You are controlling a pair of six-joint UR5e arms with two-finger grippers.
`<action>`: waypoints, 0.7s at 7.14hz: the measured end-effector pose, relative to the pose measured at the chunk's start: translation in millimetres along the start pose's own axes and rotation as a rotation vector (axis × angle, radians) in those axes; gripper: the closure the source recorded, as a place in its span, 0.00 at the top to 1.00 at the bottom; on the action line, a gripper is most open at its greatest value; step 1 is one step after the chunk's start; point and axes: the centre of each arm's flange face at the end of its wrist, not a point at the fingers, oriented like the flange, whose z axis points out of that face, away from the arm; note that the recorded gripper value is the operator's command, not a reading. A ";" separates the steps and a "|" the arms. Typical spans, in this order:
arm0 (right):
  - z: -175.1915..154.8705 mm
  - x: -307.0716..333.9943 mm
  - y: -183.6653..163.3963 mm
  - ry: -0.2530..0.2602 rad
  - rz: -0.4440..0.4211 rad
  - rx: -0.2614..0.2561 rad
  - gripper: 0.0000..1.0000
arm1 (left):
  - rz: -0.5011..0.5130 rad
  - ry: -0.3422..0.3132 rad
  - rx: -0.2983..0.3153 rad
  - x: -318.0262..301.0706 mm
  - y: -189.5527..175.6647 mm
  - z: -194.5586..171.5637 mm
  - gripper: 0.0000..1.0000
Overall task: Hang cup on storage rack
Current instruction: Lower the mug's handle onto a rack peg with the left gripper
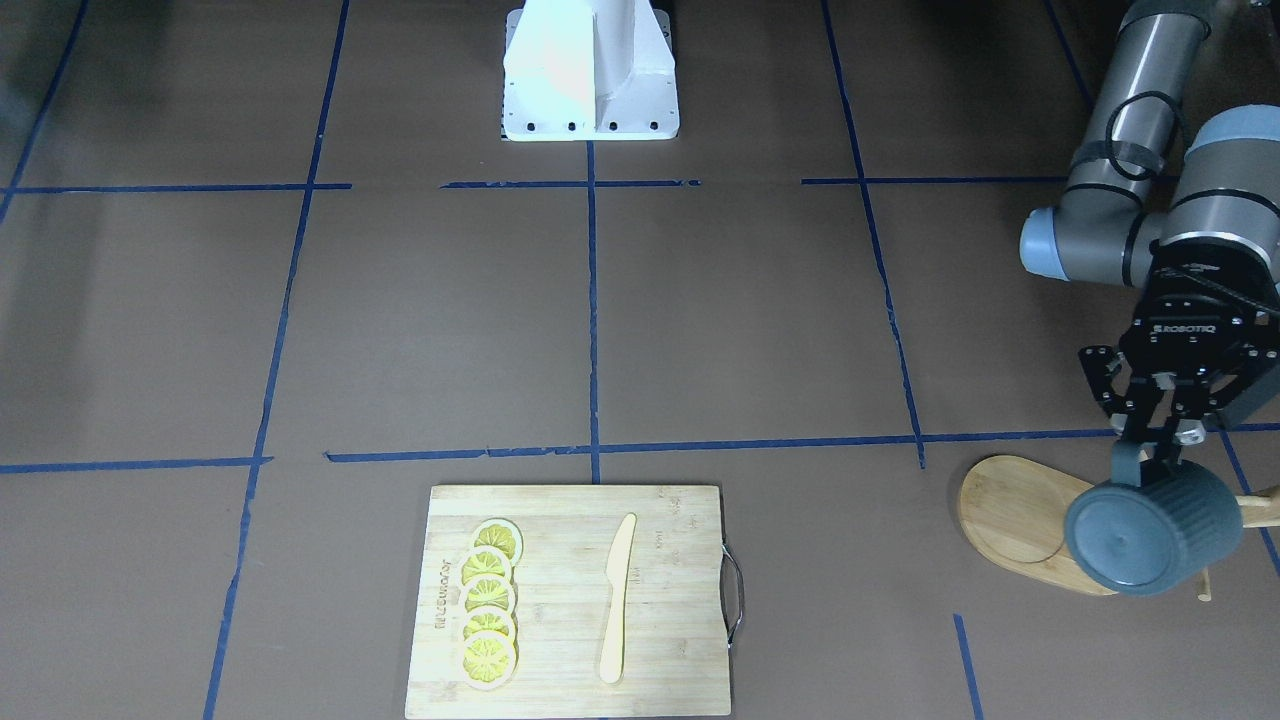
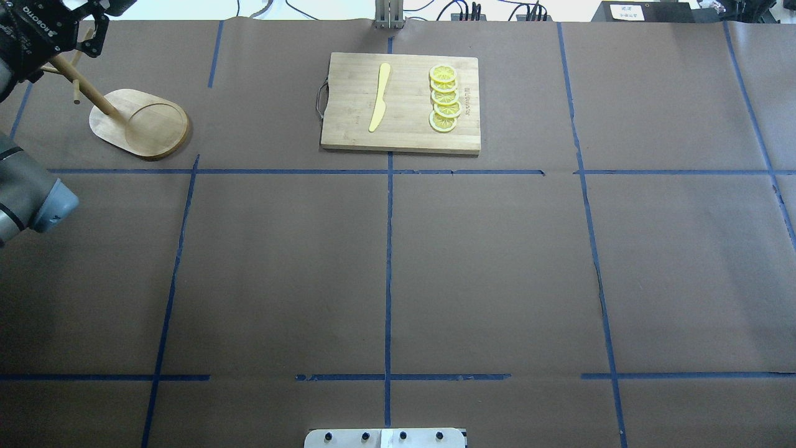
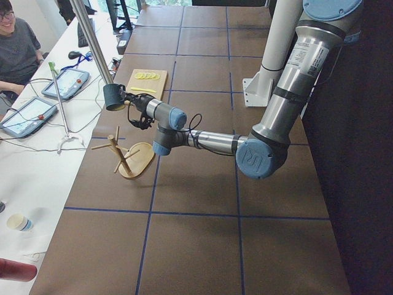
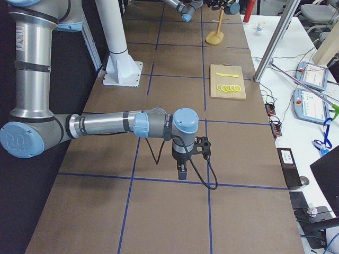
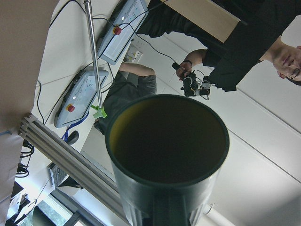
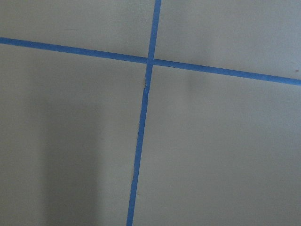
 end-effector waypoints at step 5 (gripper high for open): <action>-0.8 -1.6 -2.6 0.001 -0.005 0.002 1.00 | 0.000 -0.019 -0.022 15.1 -53.2 -34.0 0.00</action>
